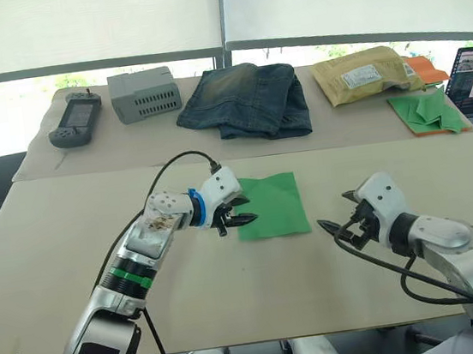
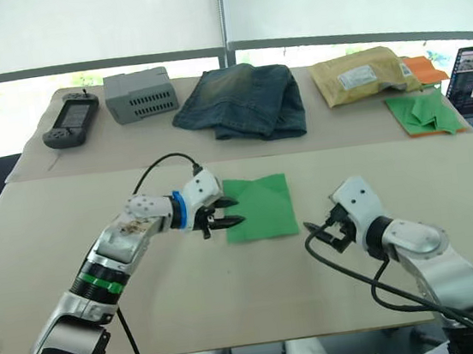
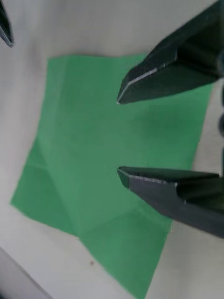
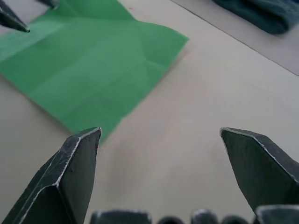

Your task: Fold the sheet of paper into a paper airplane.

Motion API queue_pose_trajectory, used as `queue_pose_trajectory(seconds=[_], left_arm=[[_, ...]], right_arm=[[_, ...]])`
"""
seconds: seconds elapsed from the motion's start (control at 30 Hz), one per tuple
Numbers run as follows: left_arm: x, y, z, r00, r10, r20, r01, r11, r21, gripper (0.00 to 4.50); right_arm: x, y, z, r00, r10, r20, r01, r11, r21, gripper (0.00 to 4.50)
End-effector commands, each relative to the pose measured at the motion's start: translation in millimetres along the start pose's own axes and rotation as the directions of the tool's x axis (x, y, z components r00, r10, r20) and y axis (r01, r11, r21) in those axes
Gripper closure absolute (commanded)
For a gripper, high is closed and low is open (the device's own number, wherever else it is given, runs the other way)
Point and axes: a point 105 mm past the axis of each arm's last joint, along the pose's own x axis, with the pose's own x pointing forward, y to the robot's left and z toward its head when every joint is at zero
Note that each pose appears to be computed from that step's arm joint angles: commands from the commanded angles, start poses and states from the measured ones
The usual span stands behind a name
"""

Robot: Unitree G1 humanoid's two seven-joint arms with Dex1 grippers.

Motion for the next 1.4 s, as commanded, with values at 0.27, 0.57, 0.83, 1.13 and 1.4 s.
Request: queue_pose_trajectory(seconds=[0.27,0.57,0.83,1.13,1.4], left_arm=[[25.3,-15.1,-8.0,0.994,-0.038,-0.103,0.043,0.998,0.044,4.48],[21.6,-11.2,-32.3,0.98,0.002,-0.197,0.003,1.0,0.028,4.48],[20.8,-12.4,-31.5,0.982,0.011,-0.187,-0.008,1.0,0.016,4.5],[18.3,-18.2,-28.1,0.986,0.0,-0.166,0.002,1.0,0.011,4.5],[13.0,-17.8,-28.1,0.986,0.006,-0.166,-0.004,1.0,0.011,4.5]], right_arm=[[-3.3,20.9,12.1,0.998,0.067,0.001,-0.067,0.997,0.035,0.0],[-14.8,21.0,-6.6,0.997,0.048,-0.054,-0.037,0.984,0.177,0.0],[-6.2,40.8,-14.2,0.987,0.147,-0.067,-0.125,0.959,0.254,1.89],[14.5,46.4,-21.1,0.984,0.167,-0.069,-0.144,0.956,0.256,4.41],[28.8,46.8,-19.9,0.986,0.164,-0.04,-0.151,0.963,0.224,4.41]])
